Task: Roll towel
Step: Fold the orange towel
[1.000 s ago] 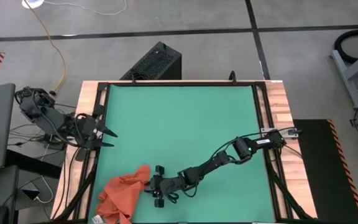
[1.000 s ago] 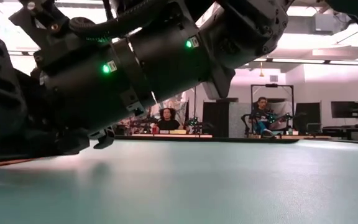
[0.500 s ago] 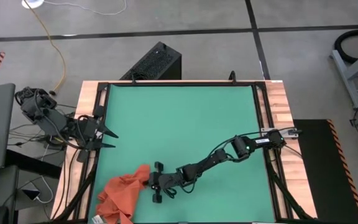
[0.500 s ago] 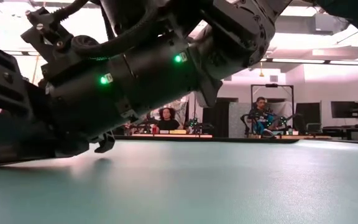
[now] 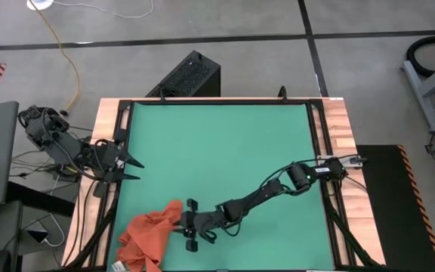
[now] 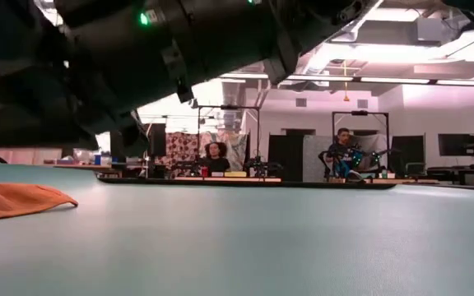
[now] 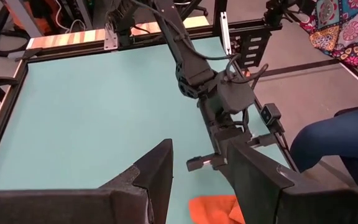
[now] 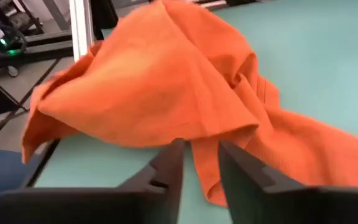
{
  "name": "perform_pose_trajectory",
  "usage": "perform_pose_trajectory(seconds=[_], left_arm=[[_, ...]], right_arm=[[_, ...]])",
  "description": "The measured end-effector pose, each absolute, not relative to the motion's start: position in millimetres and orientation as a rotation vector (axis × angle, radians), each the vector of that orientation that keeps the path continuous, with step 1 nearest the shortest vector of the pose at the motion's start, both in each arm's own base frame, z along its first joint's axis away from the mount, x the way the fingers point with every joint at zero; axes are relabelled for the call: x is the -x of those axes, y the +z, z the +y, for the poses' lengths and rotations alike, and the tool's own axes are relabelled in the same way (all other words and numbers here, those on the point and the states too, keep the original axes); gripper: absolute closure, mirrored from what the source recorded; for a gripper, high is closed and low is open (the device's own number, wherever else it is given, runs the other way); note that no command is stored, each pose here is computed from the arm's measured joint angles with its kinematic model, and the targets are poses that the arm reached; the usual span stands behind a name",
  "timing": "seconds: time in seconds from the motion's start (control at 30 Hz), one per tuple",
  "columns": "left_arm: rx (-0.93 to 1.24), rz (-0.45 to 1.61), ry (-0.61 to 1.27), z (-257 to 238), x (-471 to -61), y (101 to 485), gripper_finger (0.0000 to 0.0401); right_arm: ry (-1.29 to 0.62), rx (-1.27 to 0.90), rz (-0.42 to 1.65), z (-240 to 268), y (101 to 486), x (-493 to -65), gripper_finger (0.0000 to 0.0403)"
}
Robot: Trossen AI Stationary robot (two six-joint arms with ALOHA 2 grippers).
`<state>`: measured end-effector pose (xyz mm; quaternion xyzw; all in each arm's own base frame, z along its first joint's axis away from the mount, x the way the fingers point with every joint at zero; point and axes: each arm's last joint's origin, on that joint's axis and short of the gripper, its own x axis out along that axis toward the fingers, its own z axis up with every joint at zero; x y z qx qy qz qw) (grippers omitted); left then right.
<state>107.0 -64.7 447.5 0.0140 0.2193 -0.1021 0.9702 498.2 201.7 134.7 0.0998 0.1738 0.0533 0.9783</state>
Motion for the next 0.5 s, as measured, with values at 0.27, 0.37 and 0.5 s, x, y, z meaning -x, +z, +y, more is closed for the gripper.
perform_pose_trajectory(seconds=[0.27,0.37,0.5], left_arm=[[-0.028,0.443,-0.206,-64.7,-107.0,447.5,0.0260],[-0.028,0.445,-0.206,-64.9,-107.3,447.3,0.0260],[-0.029,0.446,-0.205,-64.9,-107.4,447.2,0.0260]], right_arm=[[0.052,-0.236,0.369,194.6,112.2,-502.4,0.0178],[0.053,-0.225,0.356,194.2,110.2,-503.4,0.0174],[0.049,-0.220,0.347,197.0,92.2,-506.9,0.0173]])
